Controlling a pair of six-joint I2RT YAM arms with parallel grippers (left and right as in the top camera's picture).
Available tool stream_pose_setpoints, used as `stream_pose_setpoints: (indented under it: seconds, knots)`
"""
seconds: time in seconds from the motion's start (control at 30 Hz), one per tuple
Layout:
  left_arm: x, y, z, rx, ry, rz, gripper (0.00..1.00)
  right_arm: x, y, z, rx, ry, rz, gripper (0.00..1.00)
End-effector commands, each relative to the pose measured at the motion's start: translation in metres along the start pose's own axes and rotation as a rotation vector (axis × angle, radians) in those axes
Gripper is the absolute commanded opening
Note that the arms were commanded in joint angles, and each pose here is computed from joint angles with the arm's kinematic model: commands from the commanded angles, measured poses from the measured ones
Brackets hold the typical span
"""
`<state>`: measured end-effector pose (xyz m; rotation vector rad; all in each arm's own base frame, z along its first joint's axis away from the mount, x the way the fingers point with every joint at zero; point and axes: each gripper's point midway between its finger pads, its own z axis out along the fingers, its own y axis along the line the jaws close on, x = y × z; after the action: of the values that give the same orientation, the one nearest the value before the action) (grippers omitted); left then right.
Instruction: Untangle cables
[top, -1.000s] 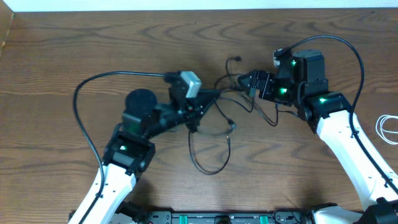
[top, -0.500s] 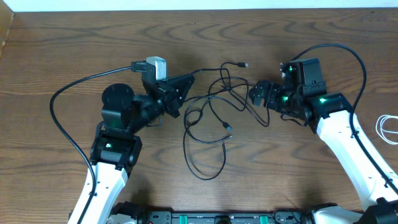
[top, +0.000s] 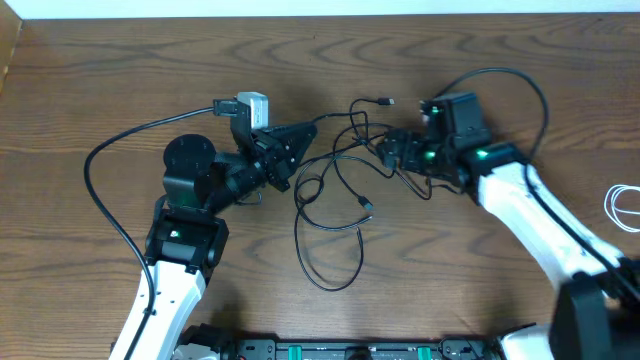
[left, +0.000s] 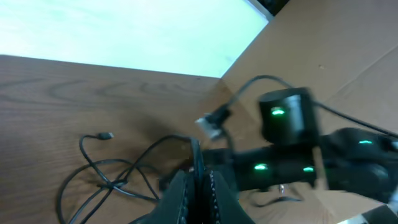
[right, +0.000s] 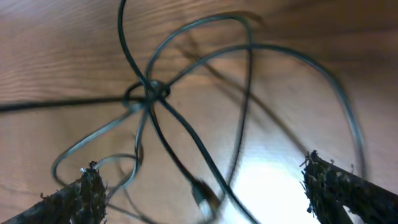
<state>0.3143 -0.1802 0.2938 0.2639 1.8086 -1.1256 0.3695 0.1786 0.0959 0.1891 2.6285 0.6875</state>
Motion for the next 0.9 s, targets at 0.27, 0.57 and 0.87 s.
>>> stream_pose_setpoints:
  seconds: [0.27,0.57,0.87]
  knots:
    - [-0.041,-0.063,-0.017,0.231,-0.120,0.090,0.08,0.030,-0.033,0.065,0.099,0.105,0.001,0.85]
    - [-0.073,-0.060,-0.048,0.180,-0.247,0.170,0.08,0.023,-0.106,0.039,0.401,0.074,0.070,0.69]
    - [-0.091,0.017,-0.083,-0.076,-0.303,0.065,0.08,-0.010,-0.167,-0.017,0.471,-0.009,0.267,0.68]
